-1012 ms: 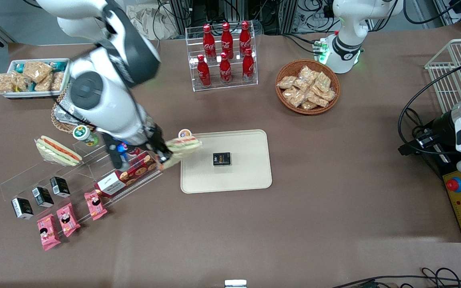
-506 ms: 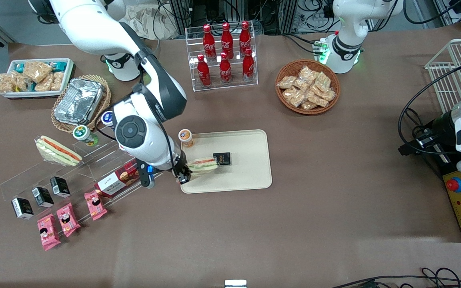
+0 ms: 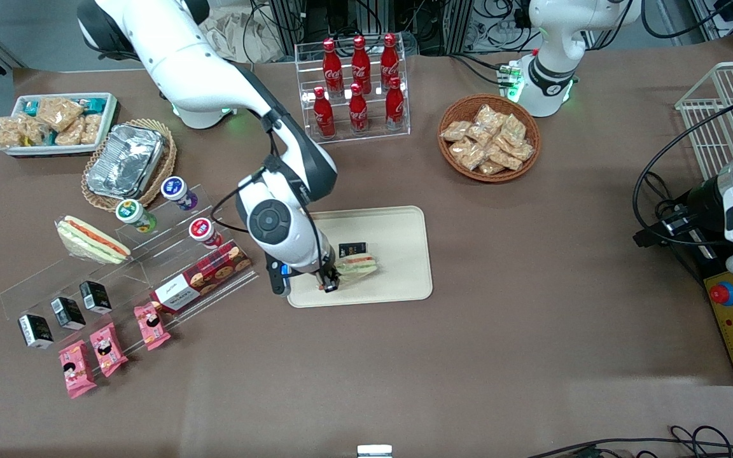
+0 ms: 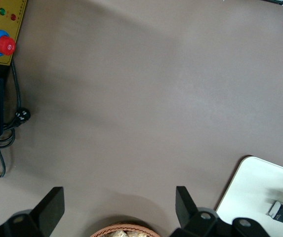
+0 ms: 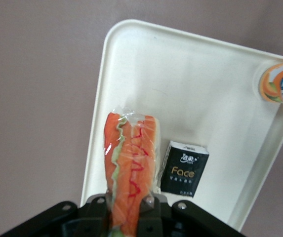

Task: Place sandwich on tray

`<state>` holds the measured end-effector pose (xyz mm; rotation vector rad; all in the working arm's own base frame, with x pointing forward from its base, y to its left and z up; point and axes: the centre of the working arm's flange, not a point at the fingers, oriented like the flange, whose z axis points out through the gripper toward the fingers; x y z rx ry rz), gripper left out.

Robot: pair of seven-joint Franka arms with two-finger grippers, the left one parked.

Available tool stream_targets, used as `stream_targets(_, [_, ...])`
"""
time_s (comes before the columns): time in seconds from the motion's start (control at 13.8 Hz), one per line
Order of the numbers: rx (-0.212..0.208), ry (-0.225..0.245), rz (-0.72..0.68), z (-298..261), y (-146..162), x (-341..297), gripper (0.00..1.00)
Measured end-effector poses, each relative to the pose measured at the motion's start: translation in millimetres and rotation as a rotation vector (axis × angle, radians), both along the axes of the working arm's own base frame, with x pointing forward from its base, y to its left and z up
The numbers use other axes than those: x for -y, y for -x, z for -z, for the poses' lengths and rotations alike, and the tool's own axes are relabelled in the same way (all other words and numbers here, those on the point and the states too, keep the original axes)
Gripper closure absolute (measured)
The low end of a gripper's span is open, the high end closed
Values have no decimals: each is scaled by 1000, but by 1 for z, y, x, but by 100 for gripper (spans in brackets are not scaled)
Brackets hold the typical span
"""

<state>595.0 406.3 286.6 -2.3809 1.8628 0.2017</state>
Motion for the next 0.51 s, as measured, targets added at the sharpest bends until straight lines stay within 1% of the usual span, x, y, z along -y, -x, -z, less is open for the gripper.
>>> stream_targets(0.36, [-11, 17, 4, 29, 1, 1, 81])
stream_targets(0.51, [-12, 19, 5, 30, 1, 2, 67])
